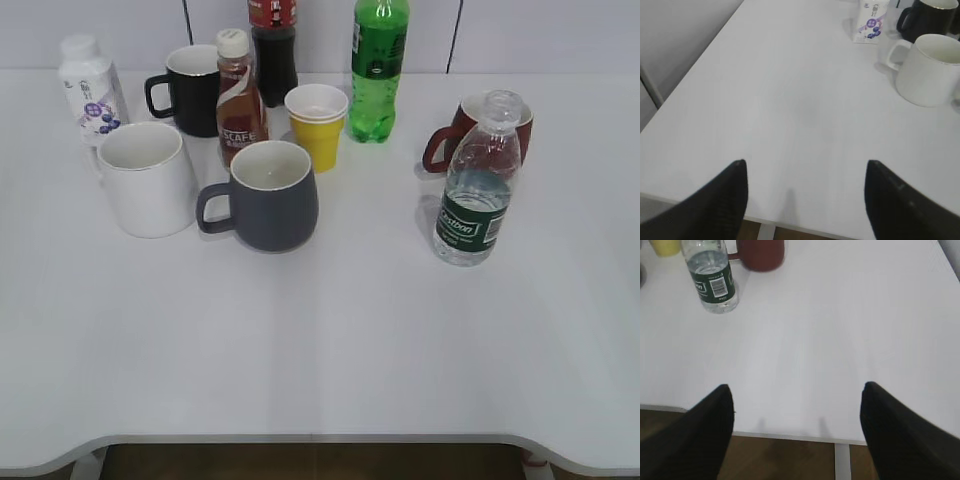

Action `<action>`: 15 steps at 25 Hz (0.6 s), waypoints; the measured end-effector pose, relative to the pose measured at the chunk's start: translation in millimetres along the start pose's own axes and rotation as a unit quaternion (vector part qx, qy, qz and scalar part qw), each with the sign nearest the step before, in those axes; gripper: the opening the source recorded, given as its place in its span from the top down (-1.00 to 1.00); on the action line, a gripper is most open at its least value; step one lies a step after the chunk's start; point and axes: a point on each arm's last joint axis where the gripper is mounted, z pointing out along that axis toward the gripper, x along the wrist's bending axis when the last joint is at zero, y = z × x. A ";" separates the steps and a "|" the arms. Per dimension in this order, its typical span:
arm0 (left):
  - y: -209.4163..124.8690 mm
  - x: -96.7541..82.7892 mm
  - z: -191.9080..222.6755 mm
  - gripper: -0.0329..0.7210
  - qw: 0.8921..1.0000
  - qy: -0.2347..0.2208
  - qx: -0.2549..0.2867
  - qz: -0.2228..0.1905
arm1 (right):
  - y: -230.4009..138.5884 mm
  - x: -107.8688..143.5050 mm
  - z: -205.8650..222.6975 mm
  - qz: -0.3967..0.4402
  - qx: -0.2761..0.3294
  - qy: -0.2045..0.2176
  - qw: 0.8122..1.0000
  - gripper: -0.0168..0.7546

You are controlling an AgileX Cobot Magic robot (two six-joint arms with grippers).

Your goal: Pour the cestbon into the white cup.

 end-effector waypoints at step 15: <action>-0.4 -0.1 0.3 -0.54 1.000 0.000 0.001 0.000 | -0.2 0.4 -0.3 0.010 -0.001 -0.020 1.000 -0.58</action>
